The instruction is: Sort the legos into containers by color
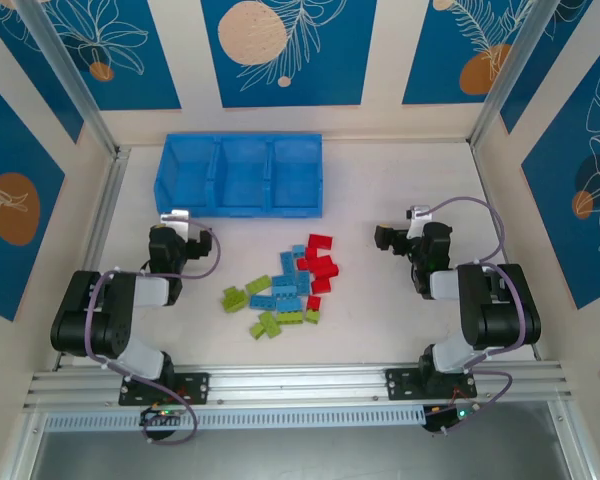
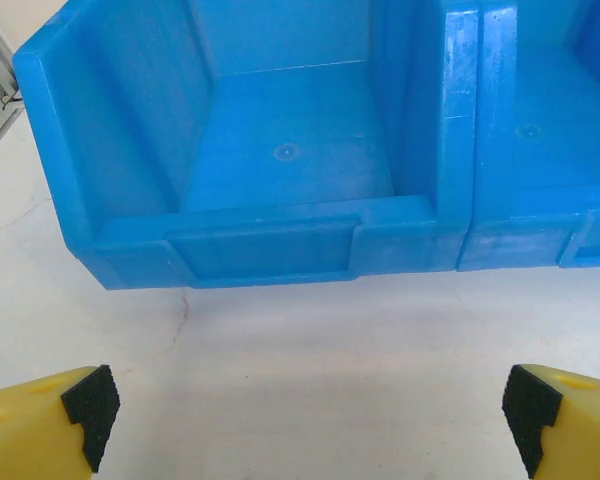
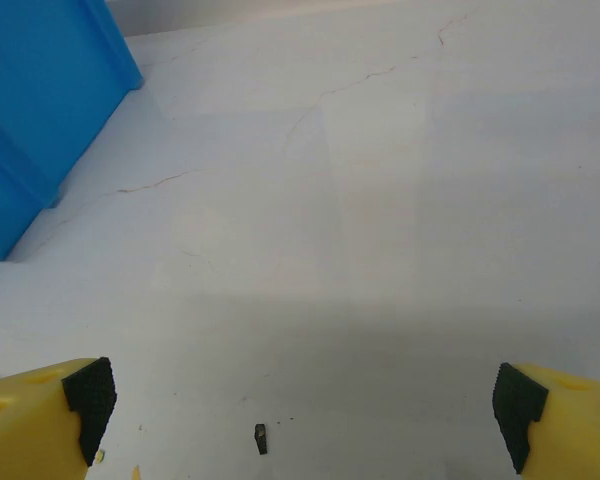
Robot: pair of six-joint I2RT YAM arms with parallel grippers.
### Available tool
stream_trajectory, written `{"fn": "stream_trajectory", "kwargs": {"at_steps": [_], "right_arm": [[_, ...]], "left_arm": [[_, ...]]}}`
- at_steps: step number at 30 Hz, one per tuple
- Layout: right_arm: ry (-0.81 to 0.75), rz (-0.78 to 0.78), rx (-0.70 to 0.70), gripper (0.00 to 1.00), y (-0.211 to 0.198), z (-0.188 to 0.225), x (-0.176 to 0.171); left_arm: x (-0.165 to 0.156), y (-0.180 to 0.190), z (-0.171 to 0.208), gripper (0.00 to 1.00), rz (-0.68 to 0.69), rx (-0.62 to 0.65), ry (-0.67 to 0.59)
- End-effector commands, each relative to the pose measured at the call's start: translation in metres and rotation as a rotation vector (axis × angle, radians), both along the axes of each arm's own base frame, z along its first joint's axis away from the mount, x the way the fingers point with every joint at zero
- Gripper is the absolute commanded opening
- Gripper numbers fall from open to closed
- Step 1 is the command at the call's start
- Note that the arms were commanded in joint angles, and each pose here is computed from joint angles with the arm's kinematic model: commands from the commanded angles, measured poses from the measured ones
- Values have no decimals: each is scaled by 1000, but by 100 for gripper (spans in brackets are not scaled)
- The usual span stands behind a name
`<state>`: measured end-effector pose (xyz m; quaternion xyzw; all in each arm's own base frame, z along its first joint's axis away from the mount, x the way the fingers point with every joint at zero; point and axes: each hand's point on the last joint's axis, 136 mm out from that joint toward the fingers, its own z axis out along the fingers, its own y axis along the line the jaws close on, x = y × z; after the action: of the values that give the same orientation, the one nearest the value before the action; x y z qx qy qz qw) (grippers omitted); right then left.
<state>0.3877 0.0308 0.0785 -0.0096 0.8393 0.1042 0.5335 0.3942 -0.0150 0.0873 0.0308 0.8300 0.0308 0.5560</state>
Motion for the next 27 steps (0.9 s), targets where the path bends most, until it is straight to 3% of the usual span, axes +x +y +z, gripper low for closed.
{"fn": "stream_trajectory", "kwargs": {"at_steps": [1,15,19,24,27], "right_arm": [[-48,22,-14,99,2,16,8],[-54,24,-12,100,2,16,7],[-45,-98,-46,93,-11,48,3],[199,-209,250,94,10,109,-44],[395,-107,316,94,53,118,-74]], "left_arm": [[0,-2,1,100,-15,-11,-13],[0,-2,0,100,-14,-11,-11],[-4,-11,13,100,-69,-8,-28],[-34,-25,61,100,-93,-72,-30],[-59,-55,98,100,-185,-159,-21]]}}
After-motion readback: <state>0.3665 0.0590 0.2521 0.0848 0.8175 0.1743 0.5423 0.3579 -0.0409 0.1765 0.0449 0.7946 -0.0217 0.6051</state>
